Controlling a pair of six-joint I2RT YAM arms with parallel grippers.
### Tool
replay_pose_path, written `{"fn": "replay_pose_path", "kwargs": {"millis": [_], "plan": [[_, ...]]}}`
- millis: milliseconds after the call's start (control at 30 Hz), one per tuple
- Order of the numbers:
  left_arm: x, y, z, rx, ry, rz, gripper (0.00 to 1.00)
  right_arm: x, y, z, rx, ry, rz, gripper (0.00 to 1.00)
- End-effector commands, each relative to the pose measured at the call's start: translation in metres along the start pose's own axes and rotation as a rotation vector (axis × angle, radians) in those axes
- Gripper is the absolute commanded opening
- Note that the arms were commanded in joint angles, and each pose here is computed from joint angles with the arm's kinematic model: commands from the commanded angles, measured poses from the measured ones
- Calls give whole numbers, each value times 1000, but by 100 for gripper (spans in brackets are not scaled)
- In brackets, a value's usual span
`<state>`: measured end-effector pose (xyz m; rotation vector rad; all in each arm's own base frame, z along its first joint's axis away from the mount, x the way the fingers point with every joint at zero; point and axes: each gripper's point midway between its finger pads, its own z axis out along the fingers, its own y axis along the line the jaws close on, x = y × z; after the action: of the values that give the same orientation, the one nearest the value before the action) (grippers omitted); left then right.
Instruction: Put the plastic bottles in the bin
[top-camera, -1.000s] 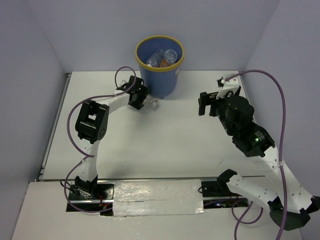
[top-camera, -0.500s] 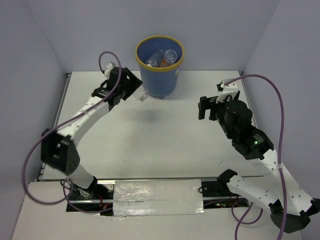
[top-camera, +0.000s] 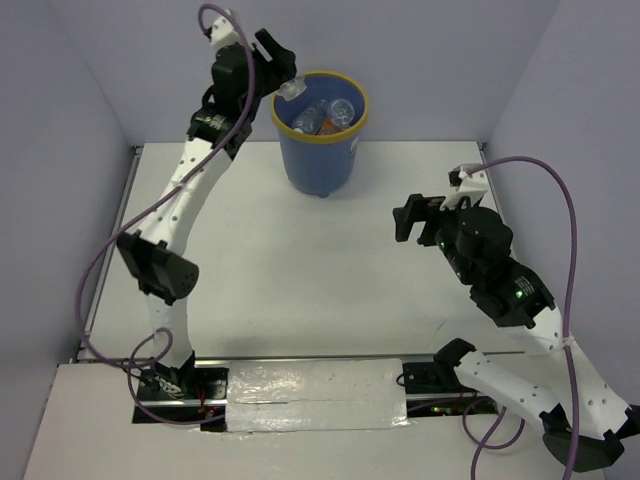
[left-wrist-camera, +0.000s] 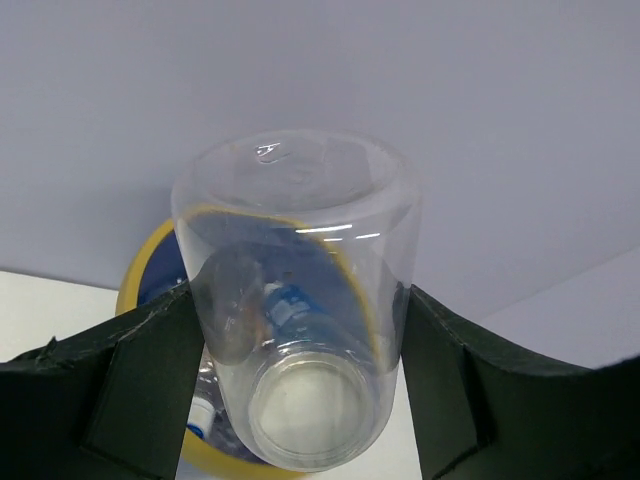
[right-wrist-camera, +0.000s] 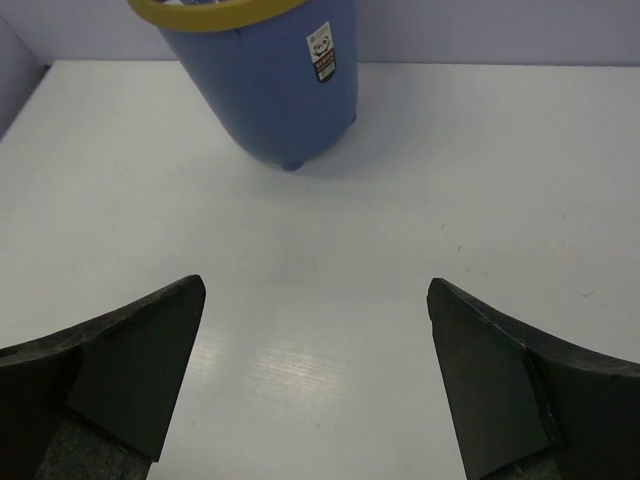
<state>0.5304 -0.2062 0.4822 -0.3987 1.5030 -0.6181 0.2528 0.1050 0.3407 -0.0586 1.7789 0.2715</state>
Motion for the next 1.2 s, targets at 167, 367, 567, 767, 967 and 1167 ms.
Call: {"fn": "replay_pose_path", "kwargs": {"millis": [167,367,567,767,967,1167], "plan": [[76,33,69,0,85,89,95,-18,-1,-33,-38,-97,165,100],[71,20,54,55,125,74,99,-6,-11,-32,20,-46,129,100],[22,-5,-12,103,144,103,99,5,-30,-25,139,-23,120,100],[4,9,-91,66,208,145,99,12,-35,-20,185,26,87,100],[-12,40,-171,15,178,174,99,10,-42,-14,253,19,105,100],[-26,76,-246,-58,124,183,99,12,-44,-5,284,22,94,100]]}}
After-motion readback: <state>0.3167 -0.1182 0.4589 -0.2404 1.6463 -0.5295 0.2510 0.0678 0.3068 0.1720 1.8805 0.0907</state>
